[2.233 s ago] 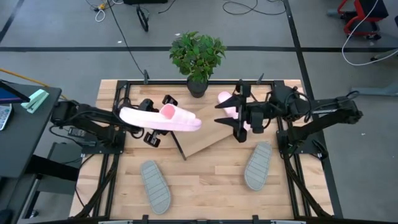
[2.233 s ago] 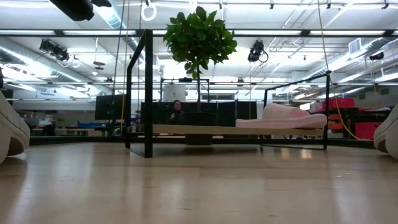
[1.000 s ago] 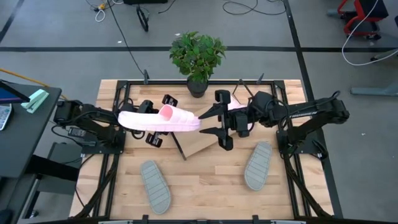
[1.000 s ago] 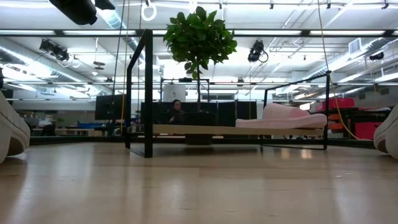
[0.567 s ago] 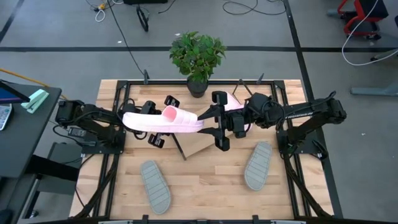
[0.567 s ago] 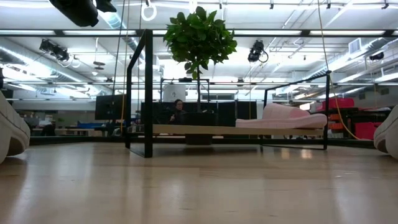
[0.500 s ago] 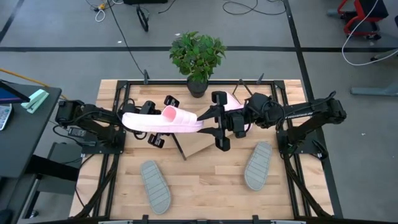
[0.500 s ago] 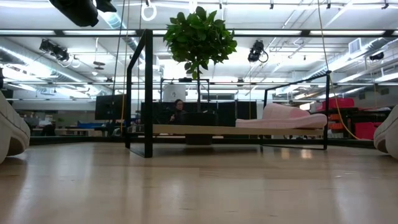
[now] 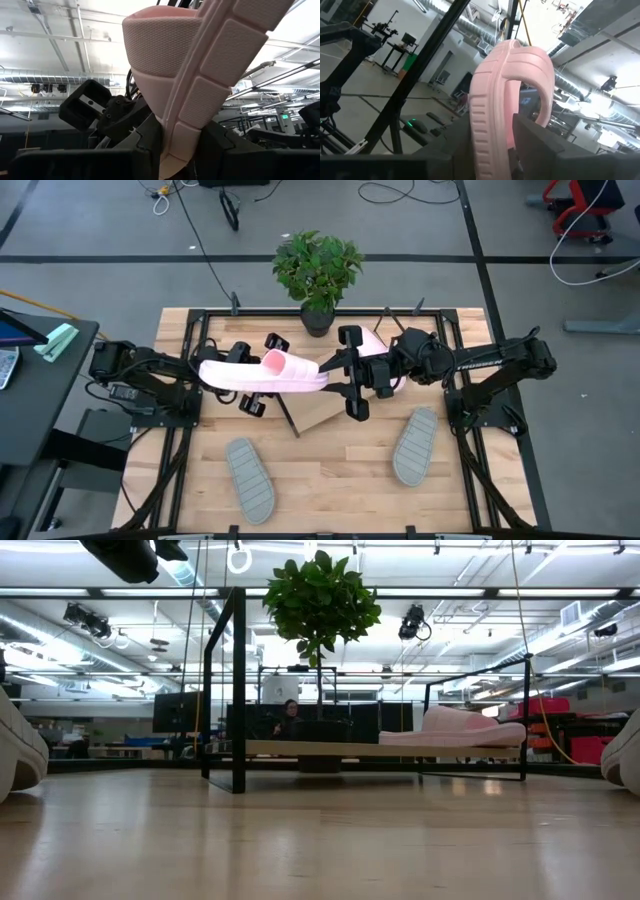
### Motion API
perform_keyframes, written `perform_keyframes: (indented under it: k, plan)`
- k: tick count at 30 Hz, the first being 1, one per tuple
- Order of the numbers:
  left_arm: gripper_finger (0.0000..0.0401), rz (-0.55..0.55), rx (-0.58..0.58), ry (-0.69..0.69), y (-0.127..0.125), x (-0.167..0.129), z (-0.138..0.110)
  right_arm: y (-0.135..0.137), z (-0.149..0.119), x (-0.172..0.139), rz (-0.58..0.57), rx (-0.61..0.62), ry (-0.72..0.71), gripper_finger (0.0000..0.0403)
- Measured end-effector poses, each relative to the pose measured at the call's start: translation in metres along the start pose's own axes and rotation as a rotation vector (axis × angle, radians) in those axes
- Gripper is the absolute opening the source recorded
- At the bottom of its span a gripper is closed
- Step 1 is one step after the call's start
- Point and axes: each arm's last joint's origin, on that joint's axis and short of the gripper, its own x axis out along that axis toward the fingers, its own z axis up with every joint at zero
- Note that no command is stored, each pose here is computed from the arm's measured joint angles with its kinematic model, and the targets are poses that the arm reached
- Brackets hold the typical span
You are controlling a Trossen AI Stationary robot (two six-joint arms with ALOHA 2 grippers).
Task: Pick and place slides into the shelf
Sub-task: Put the pink slipper on the shelf
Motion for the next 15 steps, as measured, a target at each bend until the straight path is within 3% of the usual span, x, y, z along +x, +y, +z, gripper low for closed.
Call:
perform_keyframes:
  k: [4, 12, 15]
  plan:
    - [0.0091, 0.000, 0.000, 0.001, 0.0000, 0.0000, -0.0001, 0.0003, -0.0005, 0.0000, 0.004, 0.001, 0.004, 0.0140]
    - [0.0091, 0.000, -0.001, 0.002, 0.0000, 0.0000, -0.0002, 0.0016, -0.0021, 0.0000, 0.022, -0.005, 0.018, 0.0047]
    - [0.0091, 0.000, -0.017, 0.004, 0.0000, 0.0000, -0.0003, 0.0015, -0.0021, 0.0000, 0.022, -0.014, 0.017, 0.0043]
